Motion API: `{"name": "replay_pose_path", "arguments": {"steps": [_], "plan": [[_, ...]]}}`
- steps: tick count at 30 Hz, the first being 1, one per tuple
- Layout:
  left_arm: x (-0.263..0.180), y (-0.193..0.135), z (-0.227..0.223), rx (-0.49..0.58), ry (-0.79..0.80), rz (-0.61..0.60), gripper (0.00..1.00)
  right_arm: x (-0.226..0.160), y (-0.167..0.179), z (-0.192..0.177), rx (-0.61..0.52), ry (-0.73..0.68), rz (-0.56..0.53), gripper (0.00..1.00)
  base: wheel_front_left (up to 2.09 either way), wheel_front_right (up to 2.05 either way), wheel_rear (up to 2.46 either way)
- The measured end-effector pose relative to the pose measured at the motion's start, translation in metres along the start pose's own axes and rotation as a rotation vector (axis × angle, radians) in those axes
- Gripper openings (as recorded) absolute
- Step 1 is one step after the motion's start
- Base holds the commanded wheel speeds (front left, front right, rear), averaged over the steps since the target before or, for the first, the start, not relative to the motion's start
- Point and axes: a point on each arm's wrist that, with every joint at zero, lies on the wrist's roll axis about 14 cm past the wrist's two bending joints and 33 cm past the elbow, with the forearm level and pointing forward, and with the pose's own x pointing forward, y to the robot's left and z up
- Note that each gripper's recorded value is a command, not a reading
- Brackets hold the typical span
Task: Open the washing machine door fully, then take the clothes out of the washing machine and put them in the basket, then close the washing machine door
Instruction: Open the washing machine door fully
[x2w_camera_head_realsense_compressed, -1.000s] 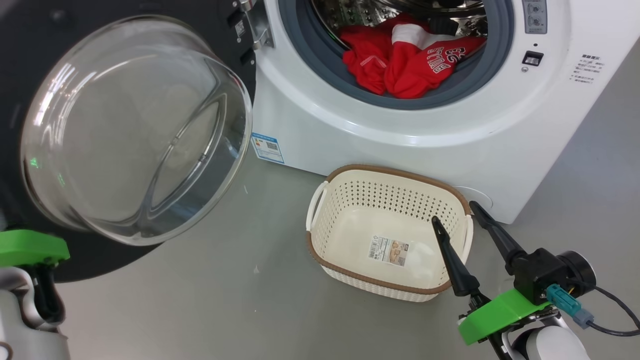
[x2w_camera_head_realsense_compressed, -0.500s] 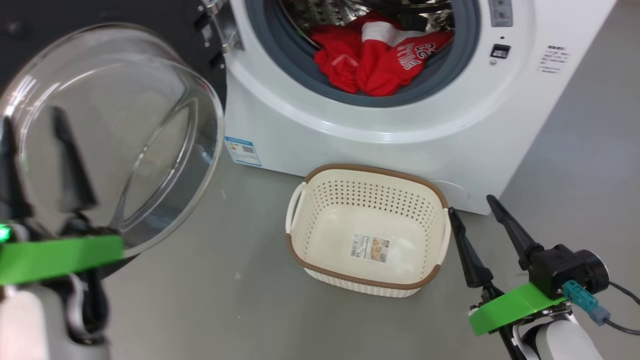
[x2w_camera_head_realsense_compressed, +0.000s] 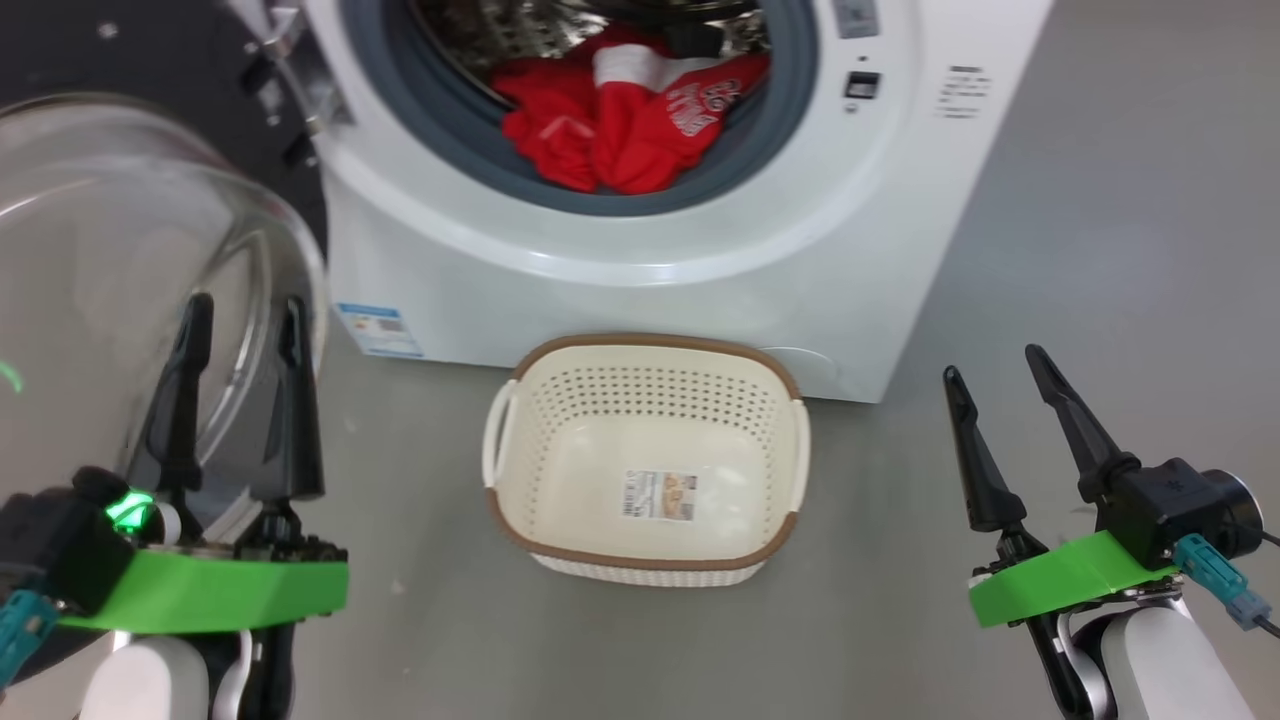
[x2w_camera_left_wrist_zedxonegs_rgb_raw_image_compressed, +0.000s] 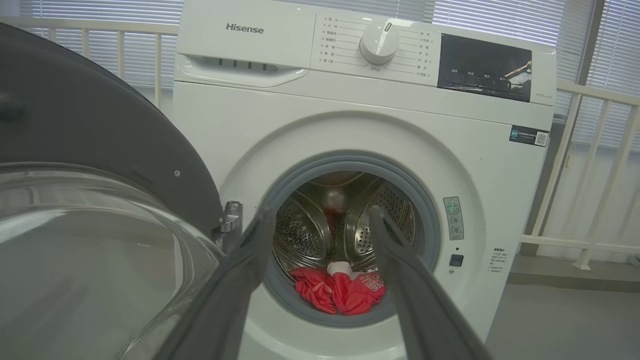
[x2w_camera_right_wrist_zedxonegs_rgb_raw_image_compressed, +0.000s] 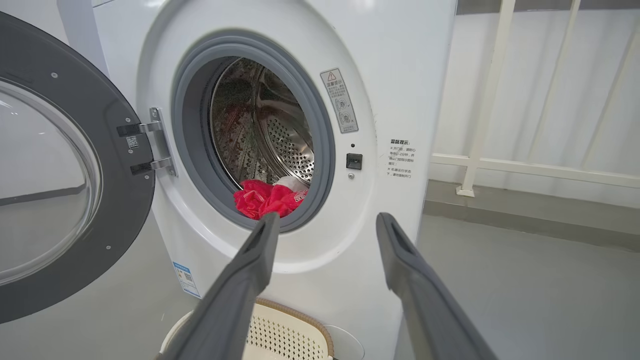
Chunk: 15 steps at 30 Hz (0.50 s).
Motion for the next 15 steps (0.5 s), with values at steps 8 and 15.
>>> {"name": "replay_pose_path", "arguments": {"steps": [8, 15], "plan": [[-0.006, -0.025, -0.037, -0.033, 0.109, -0.073, 1.00, -0.018, -0.035, 0.021, -0.031, -0.055, -0.102, 1.00, 0.00, 0.00, 0.00], [-0.019, -0.038, -0.065, -0.021, 0.197, -0.126, 1.00, -0.045, -0.059, 0.040, -0.057, -0.098, -0.185, 1.00, 0.00, 0.00, 0.00]]}}
